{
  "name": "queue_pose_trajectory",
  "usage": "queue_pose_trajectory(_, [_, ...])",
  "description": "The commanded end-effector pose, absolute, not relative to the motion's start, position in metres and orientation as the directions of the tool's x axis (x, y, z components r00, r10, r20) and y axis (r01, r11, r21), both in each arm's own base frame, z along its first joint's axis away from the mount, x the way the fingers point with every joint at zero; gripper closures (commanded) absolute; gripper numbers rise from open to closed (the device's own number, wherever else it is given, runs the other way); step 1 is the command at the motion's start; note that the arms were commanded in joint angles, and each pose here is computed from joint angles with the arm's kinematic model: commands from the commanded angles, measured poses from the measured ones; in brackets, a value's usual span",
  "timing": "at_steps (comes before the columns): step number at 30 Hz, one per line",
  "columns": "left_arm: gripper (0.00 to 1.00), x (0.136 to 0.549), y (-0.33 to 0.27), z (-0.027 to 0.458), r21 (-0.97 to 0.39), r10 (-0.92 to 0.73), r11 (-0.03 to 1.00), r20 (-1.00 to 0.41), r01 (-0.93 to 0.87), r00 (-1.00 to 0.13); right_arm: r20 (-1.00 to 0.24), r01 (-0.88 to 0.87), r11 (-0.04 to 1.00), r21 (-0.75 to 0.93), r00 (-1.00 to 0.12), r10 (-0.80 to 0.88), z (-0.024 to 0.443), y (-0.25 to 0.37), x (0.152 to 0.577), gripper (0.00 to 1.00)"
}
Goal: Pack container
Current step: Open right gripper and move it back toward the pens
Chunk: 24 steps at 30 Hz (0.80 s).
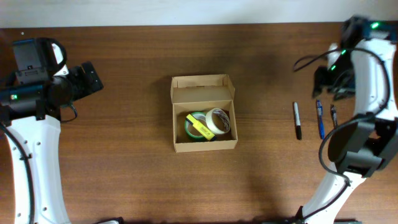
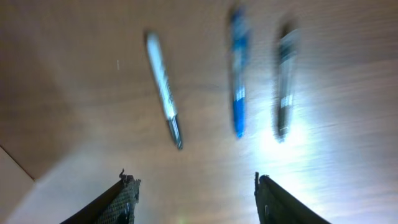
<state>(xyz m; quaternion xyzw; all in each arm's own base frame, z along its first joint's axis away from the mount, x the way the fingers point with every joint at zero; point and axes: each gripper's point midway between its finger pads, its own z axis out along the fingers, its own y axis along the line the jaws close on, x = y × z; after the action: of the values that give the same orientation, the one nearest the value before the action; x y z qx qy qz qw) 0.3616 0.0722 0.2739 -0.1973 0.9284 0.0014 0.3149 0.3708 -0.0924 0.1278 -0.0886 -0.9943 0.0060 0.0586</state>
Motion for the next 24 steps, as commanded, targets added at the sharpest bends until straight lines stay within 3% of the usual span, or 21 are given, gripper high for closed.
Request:
queue_pose_trajectory(1, [0.01,0.361,0.073,0.275,-0.118,-0.354,0.927,-0.588,-0.355,-0.727,0.22,0.077,0.994,0.083,-0.974,0.057,0.095,-0.058,0.352,0.4])
queue_pose_trajectory(9, [0.01,0.361,0.073,0.275,-0.118,-0.354,0.927,-0.588,-0.355,-0.727,0.273,-0.022,0.996,0.088,-0.961,-0.046,0.071,-0.034,0.34,0.4])
queue_pose_trajectory(24, [0.01,0.361,0.072,0.274,-0.118,-0.354,0.927,-0.585,-0.355,-0.729,0.214,-0.044,0.996,0.08,-0.975,-0.061,0.059,-0.058,0.35,0.45])
